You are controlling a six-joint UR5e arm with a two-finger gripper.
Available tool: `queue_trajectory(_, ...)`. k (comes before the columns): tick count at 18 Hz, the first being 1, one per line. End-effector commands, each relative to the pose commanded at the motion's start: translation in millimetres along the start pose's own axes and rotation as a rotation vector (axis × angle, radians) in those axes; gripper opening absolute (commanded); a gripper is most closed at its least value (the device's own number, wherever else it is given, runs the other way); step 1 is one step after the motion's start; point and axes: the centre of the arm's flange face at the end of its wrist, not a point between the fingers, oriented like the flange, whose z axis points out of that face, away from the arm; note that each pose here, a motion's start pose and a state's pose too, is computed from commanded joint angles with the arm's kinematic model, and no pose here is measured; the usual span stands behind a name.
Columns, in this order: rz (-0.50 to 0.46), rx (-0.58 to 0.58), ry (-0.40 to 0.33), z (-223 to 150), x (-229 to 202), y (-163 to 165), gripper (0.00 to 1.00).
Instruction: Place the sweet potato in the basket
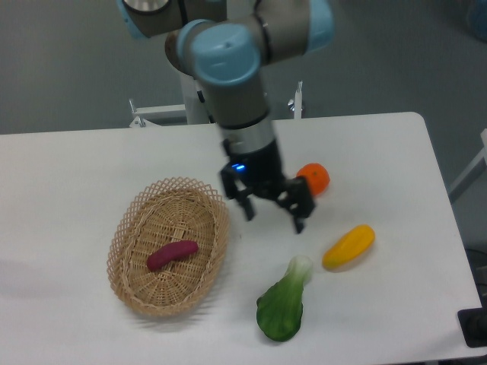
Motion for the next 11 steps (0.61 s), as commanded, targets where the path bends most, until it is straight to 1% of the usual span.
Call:
queue_trajectory(1, 0.032, 0.001, 0.004, -4.2, -7.3, 15.1, 1.0)
queue_trajectory(4, 0.167, 0.01, 0.051, -3.3, -20.1, 63.1, 1.0)
queue_trajectory(6, 0.252, 0.009, 0.075, -5.5, -26.2, 86.5, 1.0)
queue_trajectory(8, 0.287, 0.005, 0.094, -6.5, -29.5, 101.0, 1.0)
queue_trajectory(11, 0.277, 0.007, 0.1, -5.3, -25.9, 108.1, 1.0)
